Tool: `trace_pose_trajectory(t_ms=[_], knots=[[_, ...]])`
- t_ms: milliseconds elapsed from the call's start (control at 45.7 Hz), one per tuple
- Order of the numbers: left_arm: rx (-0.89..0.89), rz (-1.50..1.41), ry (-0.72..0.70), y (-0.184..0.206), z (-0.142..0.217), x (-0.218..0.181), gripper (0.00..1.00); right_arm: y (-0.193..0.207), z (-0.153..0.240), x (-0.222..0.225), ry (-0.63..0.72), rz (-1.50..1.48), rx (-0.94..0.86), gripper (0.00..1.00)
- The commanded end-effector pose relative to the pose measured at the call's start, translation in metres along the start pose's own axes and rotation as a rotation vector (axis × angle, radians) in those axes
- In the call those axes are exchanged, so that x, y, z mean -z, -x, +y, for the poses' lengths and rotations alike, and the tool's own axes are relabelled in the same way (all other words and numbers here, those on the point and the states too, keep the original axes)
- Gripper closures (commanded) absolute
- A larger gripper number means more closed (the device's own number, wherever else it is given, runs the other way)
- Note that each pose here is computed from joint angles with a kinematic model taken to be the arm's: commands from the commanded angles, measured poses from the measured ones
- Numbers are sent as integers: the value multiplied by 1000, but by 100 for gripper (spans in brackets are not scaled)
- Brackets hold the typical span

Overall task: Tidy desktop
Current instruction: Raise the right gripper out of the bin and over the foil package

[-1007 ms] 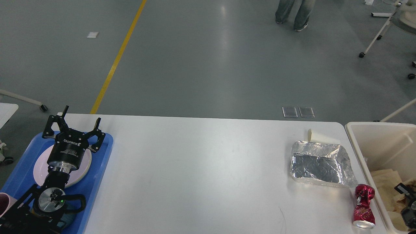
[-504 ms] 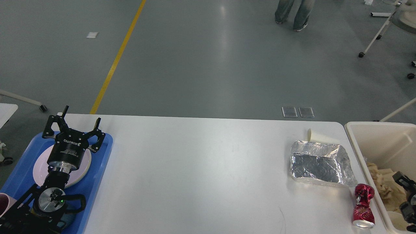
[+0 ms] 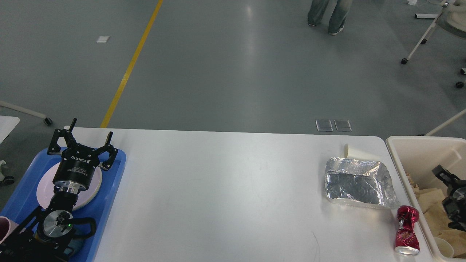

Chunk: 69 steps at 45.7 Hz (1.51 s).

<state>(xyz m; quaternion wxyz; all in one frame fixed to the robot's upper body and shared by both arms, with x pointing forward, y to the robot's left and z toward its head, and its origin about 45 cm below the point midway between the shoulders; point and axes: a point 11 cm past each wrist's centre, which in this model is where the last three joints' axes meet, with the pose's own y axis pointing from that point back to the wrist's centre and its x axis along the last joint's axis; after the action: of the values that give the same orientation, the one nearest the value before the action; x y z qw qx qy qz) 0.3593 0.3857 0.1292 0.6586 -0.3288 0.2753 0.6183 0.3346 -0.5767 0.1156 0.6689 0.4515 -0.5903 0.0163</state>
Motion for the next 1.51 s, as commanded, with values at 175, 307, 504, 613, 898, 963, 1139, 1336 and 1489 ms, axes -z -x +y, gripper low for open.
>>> trace_pose_trajectory(t_ms=[175,307,504,613,898,963,1139,1336,1489], knots=[[0,0,0,0,0,0,4,-56,37,101,-90,194,165,0],[0,0,-2,0,0,0,4,-57,74,135,-128,314,264,0],[0,0,-2,0,0,0,4,-59,158,191,-226,431,441,0],[0,0,0,0,0,0,4,-68,196,208,-262,483,531,0],[-1,0,0,0,0,0,4,-74,307,241,-385,634,693,0],[-1,0,0,0,0,0,4,-68,322,241,-397,661,707,0],[-1,0,0,0,0,0,4,-57,333,250,-409,713,706,0],[-1,0,-2,0,0,0,4,-51,335,252,-410,734,713,0],[2,0,0,1,0,0,4,-43,331,251,-395,750,726,0]])
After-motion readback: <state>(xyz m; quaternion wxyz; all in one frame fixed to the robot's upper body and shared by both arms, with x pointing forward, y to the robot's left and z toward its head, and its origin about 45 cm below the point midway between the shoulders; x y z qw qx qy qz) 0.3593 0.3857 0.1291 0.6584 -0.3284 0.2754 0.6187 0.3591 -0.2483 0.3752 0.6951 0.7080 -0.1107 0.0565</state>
